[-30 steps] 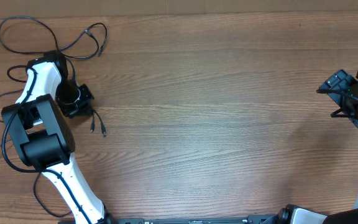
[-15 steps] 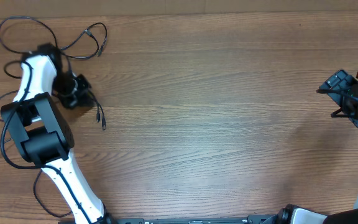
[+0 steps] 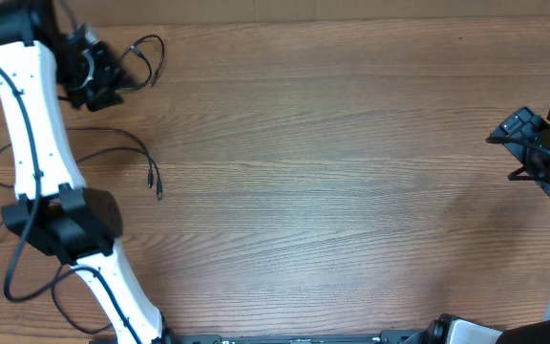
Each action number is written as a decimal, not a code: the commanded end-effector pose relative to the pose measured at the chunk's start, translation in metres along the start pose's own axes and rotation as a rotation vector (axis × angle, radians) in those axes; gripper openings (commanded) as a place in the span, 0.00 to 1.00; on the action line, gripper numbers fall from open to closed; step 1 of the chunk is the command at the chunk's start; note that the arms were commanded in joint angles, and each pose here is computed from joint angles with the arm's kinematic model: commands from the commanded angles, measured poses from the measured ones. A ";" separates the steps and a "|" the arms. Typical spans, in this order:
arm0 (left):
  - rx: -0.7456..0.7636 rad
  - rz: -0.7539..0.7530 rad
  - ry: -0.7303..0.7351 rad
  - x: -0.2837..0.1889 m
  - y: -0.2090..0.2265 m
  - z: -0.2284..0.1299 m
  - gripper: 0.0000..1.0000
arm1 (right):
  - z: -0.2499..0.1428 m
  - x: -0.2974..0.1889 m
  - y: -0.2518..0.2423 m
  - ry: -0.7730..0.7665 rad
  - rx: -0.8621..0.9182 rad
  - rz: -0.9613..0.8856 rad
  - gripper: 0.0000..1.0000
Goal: Untangle cables
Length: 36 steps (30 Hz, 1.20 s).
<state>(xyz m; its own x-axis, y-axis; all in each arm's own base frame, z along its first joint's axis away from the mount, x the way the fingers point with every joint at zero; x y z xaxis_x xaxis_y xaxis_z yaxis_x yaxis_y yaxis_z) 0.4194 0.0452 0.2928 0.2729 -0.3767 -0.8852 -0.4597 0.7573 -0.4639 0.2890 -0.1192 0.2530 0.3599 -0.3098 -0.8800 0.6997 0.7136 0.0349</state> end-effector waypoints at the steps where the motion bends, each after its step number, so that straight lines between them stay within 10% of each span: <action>1: 0.221 -0.129 -0.059 -0.044 -0.054 -0.047 1.00 | 0.012 -0.008 0.001 -0.051 0.011 0.009 1.00; 18: 0.677 -0.267 -0.009 -0.076 -0.156 -0.202 1.00 | 0.015 -0.013 0.033 -0.023 0.016 0.282 1.00; 36: 0.620 -0.141 -0.109 -0.078 -0.149 -0.200 1.00 | -0.067 -0.098 0.058 0.174 -0.255 0.638 1.00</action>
<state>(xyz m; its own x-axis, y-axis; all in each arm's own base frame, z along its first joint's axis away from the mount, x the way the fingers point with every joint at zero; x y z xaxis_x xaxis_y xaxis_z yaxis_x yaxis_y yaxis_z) 0.3012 -0.1506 0.4172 0.3616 -0.4747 -0.8024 0.1605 0.8795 -0.4479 0.2669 -0.0275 0.2791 0.4653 0.2716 -0.8425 0.3439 0.8215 0.4548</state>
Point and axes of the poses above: each gripper's point midway between its finger pads, its own x axis out along the fingers, its own y axis along the line the jaws close on, z = x × y, the point moved 6 cm from there along -x, back along the fingers, and after that the axes turned 7 degrees about -x, right-handed, at the moved point
